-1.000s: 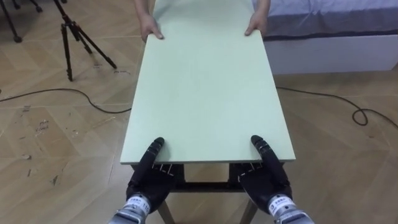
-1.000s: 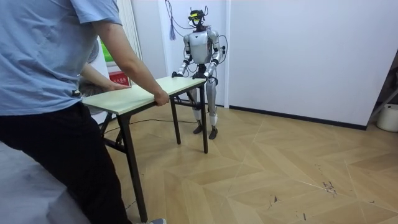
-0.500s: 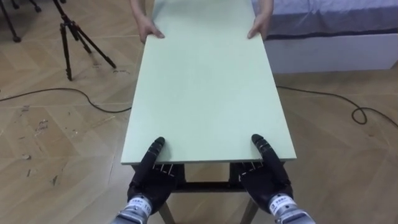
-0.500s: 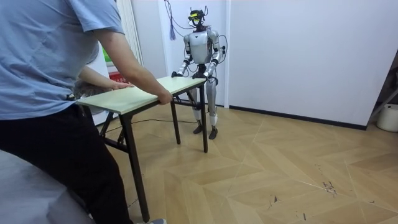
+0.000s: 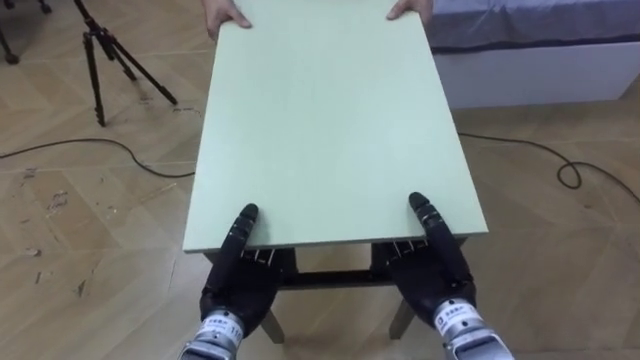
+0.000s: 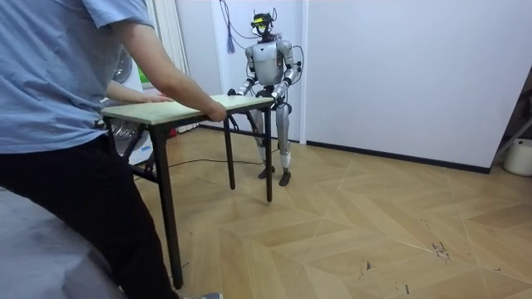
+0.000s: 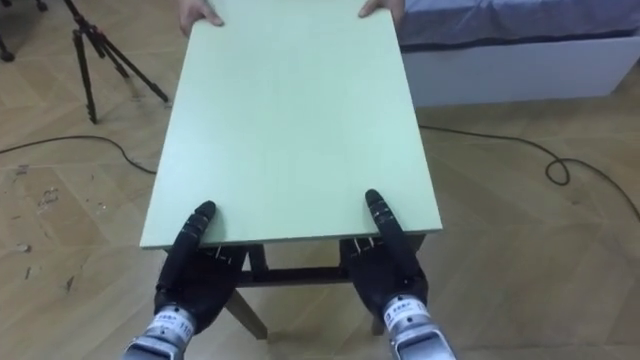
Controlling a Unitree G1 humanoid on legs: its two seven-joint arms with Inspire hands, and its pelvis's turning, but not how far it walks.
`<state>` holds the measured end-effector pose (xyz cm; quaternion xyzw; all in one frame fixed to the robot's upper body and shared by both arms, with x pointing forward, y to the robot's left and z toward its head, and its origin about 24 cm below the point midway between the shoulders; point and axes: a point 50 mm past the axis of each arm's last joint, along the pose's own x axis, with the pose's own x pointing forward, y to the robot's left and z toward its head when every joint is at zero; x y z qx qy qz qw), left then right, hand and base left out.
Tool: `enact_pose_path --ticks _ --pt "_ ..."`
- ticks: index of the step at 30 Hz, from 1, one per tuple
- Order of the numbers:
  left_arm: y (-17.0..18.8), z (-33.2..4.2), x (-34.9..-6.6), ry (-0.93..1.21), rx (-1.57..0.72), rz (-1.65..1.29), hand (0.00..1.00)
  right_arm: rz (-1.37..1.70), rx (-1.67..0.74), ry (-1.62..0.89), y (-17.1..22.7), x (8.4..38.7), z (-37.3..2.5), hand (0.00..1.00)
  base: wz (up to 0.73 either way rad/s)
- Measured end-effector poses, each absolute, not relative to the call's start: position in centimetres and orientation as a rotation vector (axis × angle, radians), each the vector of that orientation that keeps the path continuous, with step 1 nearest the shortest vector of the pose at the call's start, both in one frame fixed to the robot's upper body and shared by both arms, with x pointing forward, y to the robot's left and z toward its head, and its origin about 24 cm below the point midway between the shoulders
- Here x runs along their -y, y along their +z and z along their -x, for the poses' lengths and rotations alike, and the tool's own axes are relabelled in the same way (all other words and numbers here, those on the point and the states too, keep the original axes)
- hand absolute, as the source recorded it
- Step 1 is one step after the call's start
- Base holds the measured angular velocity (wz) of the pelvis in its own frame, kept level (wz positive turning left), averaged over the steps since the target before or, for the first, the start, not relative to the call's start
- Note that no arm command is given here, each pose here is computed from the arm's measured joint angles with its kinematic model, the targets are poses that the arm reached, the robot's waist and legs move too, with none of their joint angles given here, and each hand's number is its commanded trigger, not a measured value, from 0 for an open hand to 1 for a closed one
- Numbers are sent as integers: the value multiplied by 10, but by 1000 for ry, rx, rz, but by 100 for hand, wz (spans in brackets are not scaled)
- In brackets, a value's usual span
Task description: Move table with human
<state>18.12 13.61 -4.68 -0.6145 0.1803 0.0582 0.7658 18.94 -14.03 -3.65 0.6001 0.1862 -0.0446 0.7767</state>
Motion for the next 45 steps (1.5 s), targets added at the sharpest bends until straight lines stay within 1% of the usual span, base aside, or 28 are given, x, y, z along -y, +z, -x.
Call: enact_pose_path --ticks 14,27,41,45 --pt "-47 -175 -124 102 -404 1324 100 -1295 -336 -121 -39 141 -180 100 0" --pt "-47 -173 -129 110 -401 1321 100 -1293 -346 -120 -40 141 -178 100 1" --pt "-47 -169 -118 95 -403 1346 100 -1275 -325 -113 -39 147 -176 100 3" --pt "-52 -158 -119 111 -408 1377 100 -1253 -337 -105 -40 148 -176 100 -22"
